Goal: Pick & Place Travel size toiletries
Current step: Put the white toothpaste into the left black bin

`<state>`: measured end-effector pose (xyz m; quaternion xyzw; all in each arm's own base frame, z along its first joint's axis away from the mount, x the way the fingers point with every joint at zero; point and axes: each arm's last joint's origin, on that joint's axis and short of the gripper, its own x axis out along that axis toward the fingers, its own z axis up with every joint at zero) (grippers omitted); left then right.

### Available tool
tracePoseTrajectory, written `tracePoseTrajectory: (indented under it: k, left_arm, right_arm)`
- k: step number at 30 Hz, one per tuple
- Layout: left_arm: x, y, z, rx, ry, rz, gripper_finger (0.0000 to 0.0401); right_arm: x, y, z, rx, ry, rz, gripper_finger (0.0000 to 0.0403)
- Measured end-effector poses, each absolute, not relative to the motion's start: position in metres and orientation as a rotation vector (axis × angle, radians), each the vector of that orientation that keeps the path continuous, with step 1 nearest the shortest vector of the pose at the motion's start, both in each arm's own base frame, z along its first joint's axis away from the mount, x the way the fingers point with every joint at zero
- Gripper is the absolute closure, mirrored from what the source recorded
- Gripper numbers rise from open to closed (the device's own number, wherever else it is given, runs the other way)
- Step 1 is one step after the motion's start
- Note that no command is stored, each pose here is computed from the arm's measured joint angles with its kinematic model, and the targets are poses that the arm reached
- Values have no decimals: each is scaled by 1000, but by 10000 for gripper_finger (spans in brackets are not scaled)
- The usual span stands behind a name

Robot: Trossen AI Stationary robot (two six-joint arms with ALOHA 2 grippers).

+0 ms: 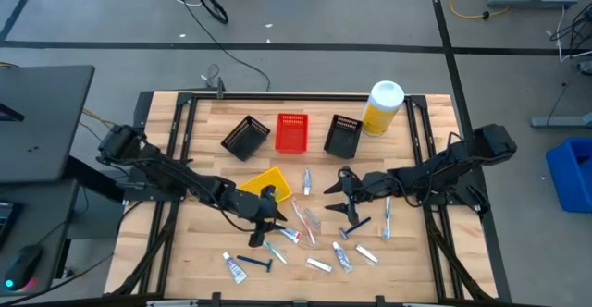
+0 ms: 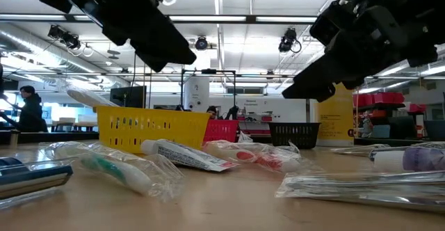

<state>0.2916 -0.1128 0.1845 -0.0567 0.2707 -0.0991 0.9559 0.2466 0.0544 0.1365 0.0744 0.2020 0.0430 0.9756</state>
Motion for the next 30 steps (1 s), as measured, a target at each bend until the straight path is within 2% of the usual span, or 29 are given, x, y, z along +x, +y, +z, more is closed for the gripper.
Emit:
tracePoseTrajectory:
  k: [6,10,19,30]
  left_arm:
    - [297,-111,193,-44,513,-156,279]
    - [296,-110,189,-46,568,-220,279]
    - [295,-110,186,-90,610,-220,277]
    - [297,-111,181,-66,627,-263,212]
  right_arm:
    - [250,56,132,165,411,68,136]
    - [253,56,133,163,397,47,128]
    - [254,56,133,165,395,54,142]
    - [254,56,133,165,399,53,143]
